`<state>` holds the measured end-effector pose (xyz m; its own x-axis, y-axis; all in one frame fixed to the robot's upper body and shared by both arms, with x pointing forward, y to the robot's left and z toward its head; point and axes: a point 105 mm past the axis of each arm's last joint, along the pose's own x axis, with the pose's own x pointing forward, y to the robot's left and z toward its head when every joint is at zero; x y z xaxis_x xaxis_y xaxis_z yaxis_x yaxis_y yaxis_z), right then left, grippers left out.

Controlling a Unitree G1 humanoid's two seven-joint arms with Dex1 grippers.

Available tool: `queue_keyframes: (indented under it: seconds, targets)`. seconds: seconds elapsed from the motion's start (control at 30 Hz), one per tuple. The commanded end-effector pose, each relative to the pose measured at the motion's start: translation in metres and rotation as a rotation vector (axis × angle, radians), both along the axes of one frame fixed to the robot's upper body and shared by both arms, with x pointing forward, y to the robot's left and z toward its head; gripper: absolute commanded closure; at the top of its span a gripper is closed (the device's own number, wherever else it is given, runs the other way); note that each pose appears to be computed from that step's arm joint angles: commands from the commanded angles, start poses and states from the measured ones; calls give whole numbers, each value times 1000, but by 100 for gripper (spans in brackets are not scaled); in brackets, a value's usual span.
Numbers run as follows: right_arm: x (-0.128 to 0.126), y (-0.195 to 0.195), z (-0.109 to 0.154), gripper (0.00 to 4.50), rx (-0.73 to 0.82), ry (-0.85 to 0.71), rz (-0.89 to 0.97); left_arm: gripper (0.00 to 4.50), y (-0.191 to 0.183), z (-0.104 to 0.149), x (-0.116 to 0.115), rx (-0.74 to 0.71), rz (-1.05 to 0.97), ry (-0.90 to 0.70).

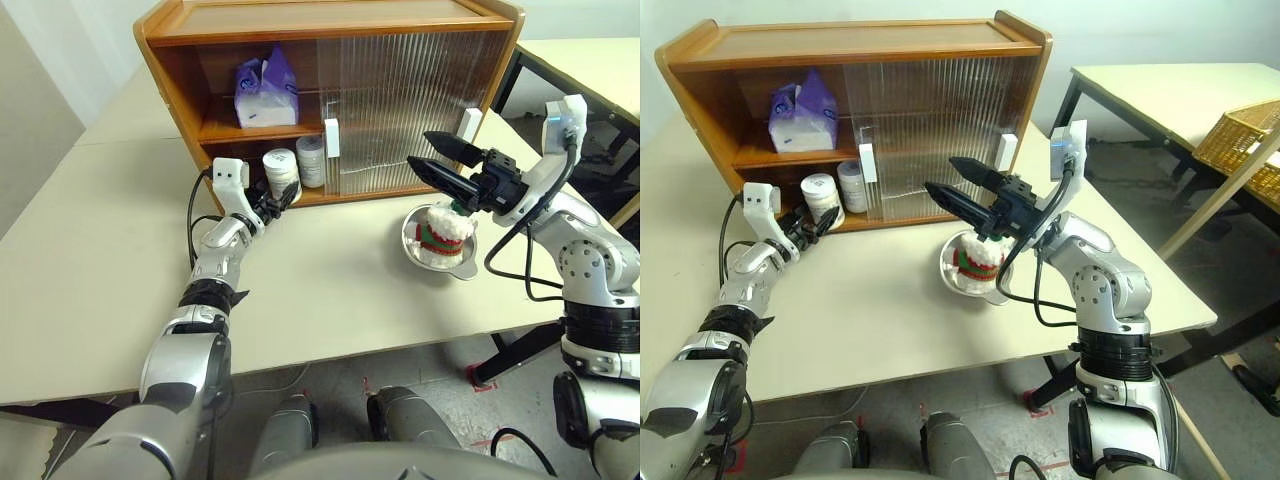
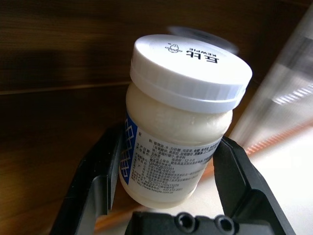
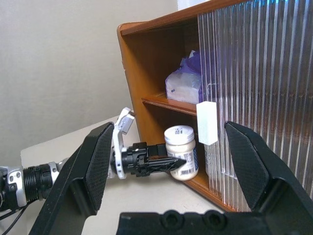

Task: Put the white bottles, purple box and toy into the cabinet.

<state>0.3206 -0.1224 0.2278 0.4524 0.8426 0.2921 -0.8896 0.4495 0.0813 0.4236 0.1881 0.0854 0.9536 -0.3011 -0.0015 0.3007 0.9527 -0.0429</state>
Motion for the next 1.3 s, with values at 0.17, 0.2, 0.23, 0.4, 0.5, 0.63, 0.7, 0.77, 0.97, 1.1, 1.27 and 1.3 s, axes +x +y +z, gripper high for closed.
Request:
queue_keyframes:
  seconds: [0.17,0.2,0.23,0.4,0.5,0.63,0.7,0.77,0.97,1.1,1.27,1.3]
  targets:
    - [-2,2,0,0,-7,-8,7,142,7,9,12,9,142,-29]
    - [-2,2,1,0,-7,-9,6,142,8,9,12,11,157,-28]
    - [-2,2,1,0,-8,-9,6,142,8,9,13,10,171,-26]
    - [-3,0,1,0,-11,-9,-1,142,12,8,17,7,233,-12]
    - [-4,-3,1,0,-13,-12,-13,142,16,8,19,23,266,-5]
    - [-8,-7,1,0,-14,-10,-35,142,20,7,21,49,295,6]
    - [-10,-9,0,0,-15,-9,-47,142,18,8,22,53,293,9]
    - [-11,-11,0,0,-14,-9,-59,142,16,9,23,53,294,10]
    - [-15,-12,0,0,-13,-6,-75,142,19,10,25,42,328,19]
    - [-15,-12,0,0,-13,-4,-77,142,19,11,26,44,337,21]
    - [-13,-11,0,0,-12,-3,-74,142,22,9,25,55,364,24]
    - [-13,-11,0,0,-12,-4,-73,142,24,8,25,58,374,26]
